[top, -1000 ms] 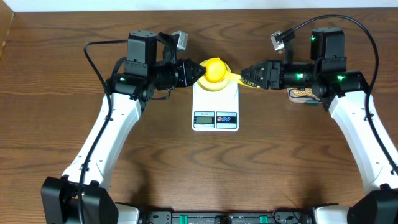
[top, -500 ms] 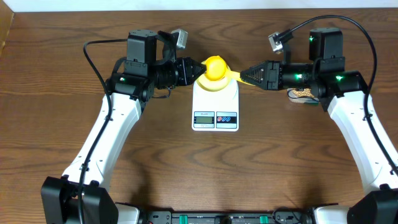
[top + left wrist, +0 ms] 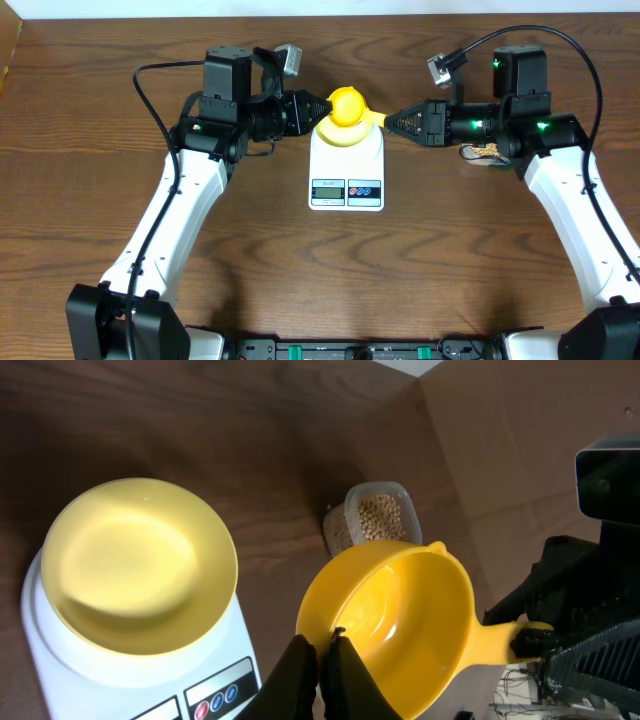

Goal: Scoop item into bowl and weigh 50g on scale
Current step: 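Grasp the scoop handle with the right gripper, release with left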

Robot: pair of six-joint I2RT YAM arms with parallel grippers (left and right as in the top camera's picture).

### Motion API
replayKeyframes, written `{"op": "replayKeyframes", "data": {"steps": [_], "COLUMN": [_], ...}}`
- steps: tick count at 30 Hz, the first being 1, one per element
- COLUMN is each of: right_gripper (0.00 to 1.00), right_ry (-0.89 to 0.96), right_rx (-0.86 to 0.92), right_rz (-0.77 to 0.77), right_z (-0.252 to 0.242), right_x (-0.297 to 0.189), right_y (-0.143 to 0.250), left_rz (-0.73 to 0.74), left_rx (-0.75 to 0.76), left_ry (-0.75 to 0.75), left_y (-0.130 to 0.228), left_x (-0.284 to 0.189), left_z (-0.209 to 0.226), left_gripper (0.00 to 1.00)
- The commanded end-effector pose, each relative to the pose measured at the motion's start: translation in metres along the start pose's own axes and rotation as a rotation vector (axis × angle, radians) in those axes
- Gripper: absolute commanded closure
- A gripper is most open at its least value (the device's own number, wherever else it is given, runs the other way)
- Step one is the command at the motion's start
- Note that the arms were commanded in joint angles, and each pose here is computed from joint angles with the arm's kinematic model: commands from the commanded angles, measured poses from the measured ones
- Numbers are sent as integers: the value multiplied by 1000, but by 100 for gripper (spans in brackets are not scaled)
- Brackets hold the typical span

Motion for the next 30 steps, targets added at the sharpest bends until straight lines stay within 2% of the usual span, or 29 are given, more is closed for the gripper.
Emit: {"op": "replayKeyframes", "data": {"steps": [1,6,9,17,22,25,30], "right_gripper": [79,87,99,99,99,99,98], "right_ry": [-25,-23,-22,-15,18,71,215], "right_rx": [-27,-26,-26,-26,-17,5,16], "right_rz": [-4,-4,-4,-5,-9,-13,6], "right_z": [10,9,9,8,3,-3,-13], "right_x": [-1,-1,-1,-1,-1,-1,-10], "right_y": [-5,-5,-5,-5,-5,-6,-7], "left_rz": [-31,-36,-46,-53,-61,-52,4], "left_rx": [38,38,37,45,75,99,168], "left_ry": [15,10,-5,-16,-57,-131,-345], "left_y": [-7,-8,-9,-10,-10,-5,17], "left_x": [-8,-8,-8,-8,-8,-8,-4], "left_z": [-13,-12,-10,-9,-2,9,33], "left_gripper": [93,93,94,93,76,74,74]}}
Point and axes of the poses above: each gripper's point midway between its finger pads, its own x axis out along the fingers, its own z axis along the line the jaws close on, y = z × x, the point moved 3 cm from there along -x, back along the fingers, and after that the axes turned 12 degrees about -x, right-handed, at the moved point
